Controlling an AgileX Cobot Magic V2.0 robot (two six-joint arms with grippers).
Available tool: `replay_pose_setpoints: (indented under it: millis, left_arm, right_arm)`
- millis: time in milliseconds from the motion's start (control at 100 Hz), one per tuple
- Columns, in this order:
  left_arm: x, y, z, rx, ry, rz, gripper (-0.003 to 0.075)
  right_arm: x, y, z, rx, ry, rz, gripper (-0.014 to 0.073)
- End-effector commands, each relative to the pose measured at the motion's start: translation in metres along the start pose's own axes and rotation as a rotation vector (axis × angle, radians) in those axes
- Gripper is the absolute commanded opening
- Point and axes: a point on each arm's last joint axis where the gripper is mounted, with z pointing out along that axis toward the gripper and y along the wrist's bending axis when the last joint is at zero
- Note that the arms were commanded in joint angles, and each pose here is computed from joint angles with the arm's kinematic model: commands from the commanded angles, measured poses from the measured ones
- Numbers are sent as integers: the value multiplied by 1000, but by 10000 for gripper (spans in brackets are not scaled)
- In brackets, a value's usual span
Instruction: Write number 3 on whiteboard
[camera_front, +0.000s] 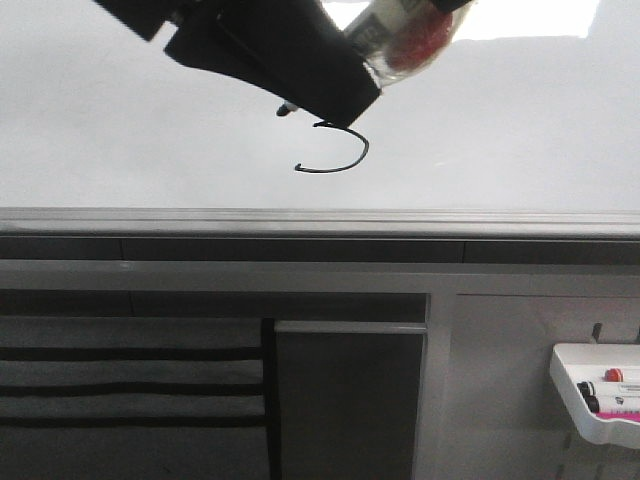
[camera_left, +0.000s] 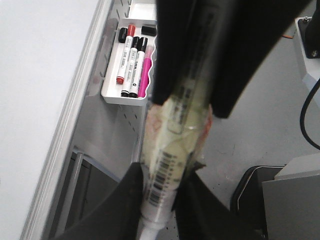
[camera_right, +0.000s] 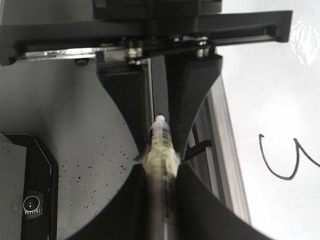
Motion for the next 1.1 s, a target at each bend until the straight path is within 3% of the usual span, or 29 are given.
replay_pose_setpoints:
  millis: [0,210,450,640,860,1090]
  left_arm:
    - [-18,1,-14,-50,-88,-1,82]
    - [-18,1,-14,-50,-88,-1,14]
    - [-18,1,-14,-50,-88,-1,-20]
    - [-12,11,-18,-99,-65,-20,-20]
    - [25,60,-47,-352,-60,-290,-20]
    - [91,95,-81,-647,-83,-689,-20]
  right_arm:
    - [-11,-2,-12,49,-67,-2,21]
    - [-11,-1,-11,38,-63,-2,34]
    - [-11,-2,-12,42,-65,2,302]
    - [-9,-8,-40,159,-59,82,325]
    - [7,-11,-94,415,-33,272,325]
    - [18,-12,-100,437,12,323,325]
